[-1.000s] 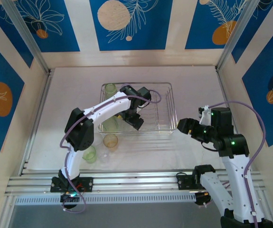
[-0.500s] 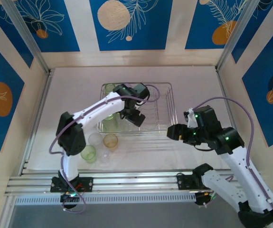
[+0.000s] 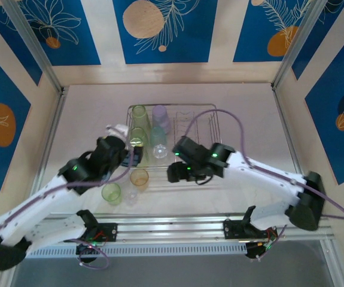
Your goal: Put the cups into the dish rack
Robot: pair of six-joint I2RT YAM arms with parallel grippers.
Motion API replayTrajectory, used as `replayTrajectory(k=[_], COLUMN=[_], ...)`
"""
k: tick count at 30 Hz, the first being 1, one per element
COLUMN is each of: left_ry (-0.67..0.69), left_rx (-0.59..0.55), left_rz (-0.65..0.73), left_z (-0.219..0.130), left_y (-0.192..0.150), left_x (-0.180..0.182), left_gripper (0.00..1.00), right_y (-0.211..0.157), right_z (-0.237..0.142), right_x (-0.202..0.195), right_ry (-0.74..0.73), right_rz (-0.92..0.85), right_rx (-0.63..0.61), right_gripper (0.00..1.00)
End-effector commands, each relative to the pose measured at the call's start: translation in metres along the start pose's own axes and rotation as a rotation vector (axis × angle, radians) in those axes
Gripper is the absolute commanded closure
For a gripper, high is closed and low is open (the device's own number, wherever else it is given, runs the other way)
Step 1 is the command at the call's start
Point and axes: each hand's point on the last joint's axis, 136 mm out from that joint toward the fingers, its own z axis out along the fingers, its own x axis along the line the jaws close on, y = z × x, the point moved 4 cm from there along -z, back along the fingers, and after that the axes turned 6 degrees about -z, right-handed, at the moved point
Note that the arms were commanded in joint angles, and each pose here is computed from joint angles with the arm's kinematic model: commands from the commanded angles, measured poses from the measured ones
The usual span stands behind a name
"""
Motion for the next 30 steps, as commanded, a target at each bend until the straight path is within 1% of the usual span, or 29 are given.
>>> replayTrajectory(k=[1,5,8,12,19,30], left_ry=[0.048,0.110,0.151,0.188,0.200,0.195], left_rx=[-0.238,-0.352,-0.378,-0.382,-0.377,-0.357], left_rz=[-0.179,-0.322,-0.395,-0.438,-0.456,-0.452], left_z=[-0.018,-0.040,-0.051,-0.060,-0.061,-0.054], left_y=[0.006,-0.018,-0.035,-0.050,-0.059,-0.066], left_x=[0.029,0.069,0.089,0.106,0.112,0.109], left_gripper=[0.00,0.00,0.00,0.00,0.00,0.00], right_y=[0.023,0.038,0.045,0.049,0.047,0.044], right_z=[0.015,0.042,0.058,0.071,0.090,0.106], right_x=[0.034,0.064,0.075,0.083,0.083,0.082], right_ry=[-0.007,-0.001,-0.012,-0.006,-0.030,-0.062], right_rz=[-0.055,-0.111,-0.136,-0.158,-0.162,-0.174], right_rx=[-0.050,-0.014,0.015,0.040,0.074,0.090], right_gripper=[0.28,0.32,0.35,0.41,0.49,0.58])
